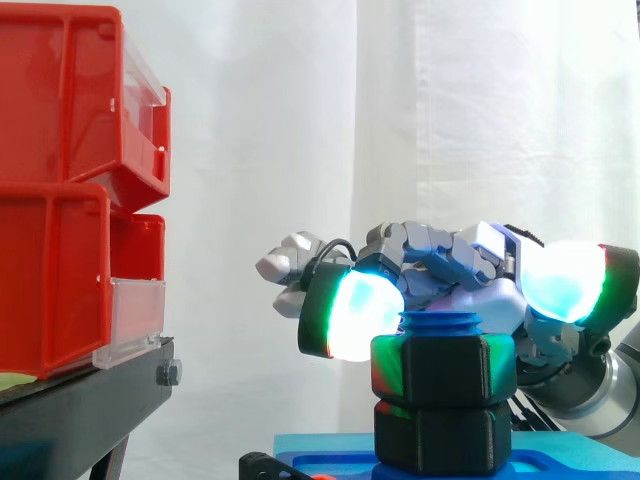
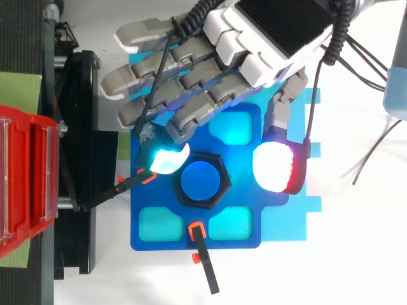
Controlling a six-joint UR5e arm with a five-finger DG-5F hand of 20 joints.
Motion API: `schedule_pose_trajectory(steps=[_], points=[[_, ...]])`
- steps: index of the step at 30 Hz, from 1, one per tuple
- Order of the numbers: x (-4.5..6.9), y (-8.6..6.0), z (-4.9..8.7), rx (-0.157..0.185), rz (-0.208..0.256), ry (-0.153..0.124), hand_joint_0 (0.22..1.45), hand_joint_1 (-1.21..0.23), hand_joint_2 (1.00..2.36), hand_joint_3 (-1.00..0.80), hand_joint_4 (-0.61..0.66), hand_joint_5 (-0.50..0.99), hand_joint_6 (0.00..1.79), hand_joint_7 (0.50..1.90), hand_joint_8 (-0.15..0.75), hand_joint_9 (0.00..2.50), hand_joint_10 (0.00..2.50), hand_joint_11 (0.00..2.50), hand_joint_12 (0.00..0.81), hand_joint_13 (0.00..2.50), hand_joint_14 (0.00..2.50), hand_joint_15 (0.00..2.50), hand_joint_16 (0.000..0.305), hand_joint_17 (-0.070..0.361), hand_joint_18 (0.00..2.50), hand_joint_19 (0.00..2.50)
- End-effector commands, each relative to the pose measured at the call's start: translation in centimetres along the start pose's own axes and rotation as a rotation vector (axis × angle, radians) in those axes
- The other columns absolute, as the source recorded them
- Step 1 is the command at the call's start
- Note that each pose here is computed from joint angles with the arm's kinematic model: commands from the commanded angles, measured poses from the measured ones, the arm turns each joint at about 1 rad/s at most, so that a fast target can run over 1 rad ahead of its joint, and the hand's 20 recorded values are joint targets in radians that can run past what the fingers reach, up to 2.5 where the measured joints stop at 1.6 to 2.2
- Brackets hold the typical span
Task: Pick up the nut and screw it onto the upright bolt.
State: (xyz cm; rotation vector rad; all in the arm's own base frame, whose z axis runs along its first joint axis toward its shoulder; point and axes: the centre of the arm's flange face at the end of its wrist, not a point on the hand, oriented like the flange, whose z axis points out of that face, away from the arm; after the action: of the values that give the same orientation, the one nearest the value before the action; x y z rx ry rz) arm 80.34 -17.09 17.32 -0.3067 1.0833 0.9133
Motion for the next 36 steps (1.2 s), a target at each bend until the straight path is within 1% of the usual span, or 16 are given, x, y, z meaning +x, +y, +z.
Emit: schedule_pose_trajectory(steps=[1, 10, 18, 22, 23, 24, 26, 28, 29, 30, 31, 32, 33, 34, 35, 36], points=[[0.0, -0.1, -0.5, 0.004, 0.0, 0.003, 0.46, -0.2, 1.0, -0.5, 0.29, -0.08, 0.5, 1.16, 0.265, 0.57, 0.0, 0.0, 0.311, 0.23, 0.0, 0.0, 0.038, 0.086, 0.0, 0.0], [-0.3, -0.4, -1.2, 0.01, -0.004, 0.005, 0.47, -0.23, 1.0, -0.5, 0.26, -0.05, 0.5, 1.27, 0.266, 0.63, 0.0, 0.0, 0.303, 0.27, 0.0, 0.0, 0.036, 0.08, 0.0, 0.0], [-0.5, -0.5, -1.4, 0.011, -0.004, 0.007, 0.48, -0.25, 1.0, -0.5, 0.22, -0.01, 0.51, 1.43, 0.272, 0.72, 0.0, 0.0, 0.287, 0.34, 0.0, 0.0, 0.032, 0.073, 0.0, 0.0], [-0.6, -0.6, -1.4, 0.009, -0.006, 0.007, 0.48, -0.26, 1.0, -0.5, 0.18, 0.0, 0.56, 1.35, 0.273, 0.79, 0.0, 0.0, 0.274, 0.4, 0.0, 0.0, 0.03, 0.067, 0.05, 0.0], [-0.8, -0.7, -1.4, 0.006, -0.009, 0.008, 0.48, -0.26, 1.0, -0.5, 0.16, 0.01, 0.58, 1.32, 0.274, 0.85, 0.0, 0.0, 0.268, 0.44, 0.0, 0.0, 0.029, 0.065, 0.09, 0.0], [-0.8, -0.7, -1.4, 0.006, -0.009, 0.008, 0.48, -0.26, 1.0, -0.5, 0.13, 0.02, 0.58, 1.34, 0.27, 0.9, 0.0, 0.0, 0.258, 0.49, 0.0, 0.0, 0.026, 0.059, 0.14, 0.0], [-1.0, -0.7, -1.2, -0.002, -0.011, 0.008, 0.48, -0.26, 1.0, -0.5, 0.11, 0.03, 0.59, 1.3, 0.267, 1.01, 0.0, 0.0, 0.235, 0.56, 0.0, 0.0, 0.023, 0.051, 0.25, 0.0], [-1.5, -0.8, -0.9, -0.011, -0.015, 0.008, 0.48, -0.25, 1.0, -0.5, 0.1, 0.04, 0.59, 1.3, 0.269, 1.05, 0.0, 0.0, 0.232, 0.59, 0.0, 0.0, 0.022, 0.05, 0.27, 0.0], [-2.0, -0.9, -0.5, -0.021, -0.017, 0.01, 0.47, -0.23, 1.0, -0.5, 0.11, 0.04, 0.57, 1.35, 0.27, 1.05, 0.0, 0.0, 0.233, 0.59, 0.0, 0.0, 0.022, 0.05, 0.27, 0.0], [-2.0, -0.9, -0.5, -0.021, -0.017, 0.01, 0.47, -0.21, 1.0, -0.5, 0.15, 0.03, 0.51, 1.45, 0.267, 0.98, 0.0, 0.0, 0.246, 0.55, 0.0, 0.0, 0.025, 0.057, 0.21, 0.0], [-2.2, -1.0, -0.5, -0.026, -0.018, 0.01, 0.46, -0.18, 1.0, -0.5, 0.17, 0.02, 0.5, 1.42, 0.271, 0.97, 0.0, 0.0, 0.253, 0.53, 0.0, 0.0, 0.026, 0.059, 0.19, 0.0], [-3.3, -1.1, 0.5, -0.057, -0.031, 0.015, 0.46, -0.15, 1.0, -0.5, 0.23, -0.03, 0.5, 1.26, 0.274, 0.89, 0.0, 0.0, 0.275, 0.48, 0.0, 0.0, 0.029, 0.066, 0.14, 0.0], [-3.7, -1.1, 0.8, -0.067, -0.033, 0.016, 0.45, -0.13, 1.0, -0.5, 0.26, -0.06, 0.5, 1.12, 0.267, 0.82, 0.0, 0.0, 0.288, 0.44, 0.0, 0.0, 0.032, 0.072, 0.09, 0.0], [-3.9, -1.1, 1.0, -0.074, -0.035, 0.018, 0.45, -0.12, 1.0, -0.5, 0.27, -0.08, 0.5, 1.07, 0.263, 0.79, 0.0, 0.0, 0.291, 0.41, 0.0, 0.0, 0.032, 0.072, 0.09, 0.0], [-4.4, -1.2, 1.5, -0.084, -0.04, 0.016, 0.45, -0.12, 1.0, -0.5, 0.27, -0.11, 0.5, 0.95, 0.256, 0.72, 0.0, 0.0, 0.305, 0.36, 0.0, 0.0, 0.034, 0.077, 0.04, 0.0], [-4.5, -1.1, 1.7, -0.087, -0.04, 0.014, 0.44, -0.11, 1.0, -0.5, 0.24, -0.13, 0.5, 0.85, 0.249, 0.65, 0.0, 0.0, 0.312, 0.33, 0.0, 0.0, 0.037, 0.082, 0.0, 0.0]])
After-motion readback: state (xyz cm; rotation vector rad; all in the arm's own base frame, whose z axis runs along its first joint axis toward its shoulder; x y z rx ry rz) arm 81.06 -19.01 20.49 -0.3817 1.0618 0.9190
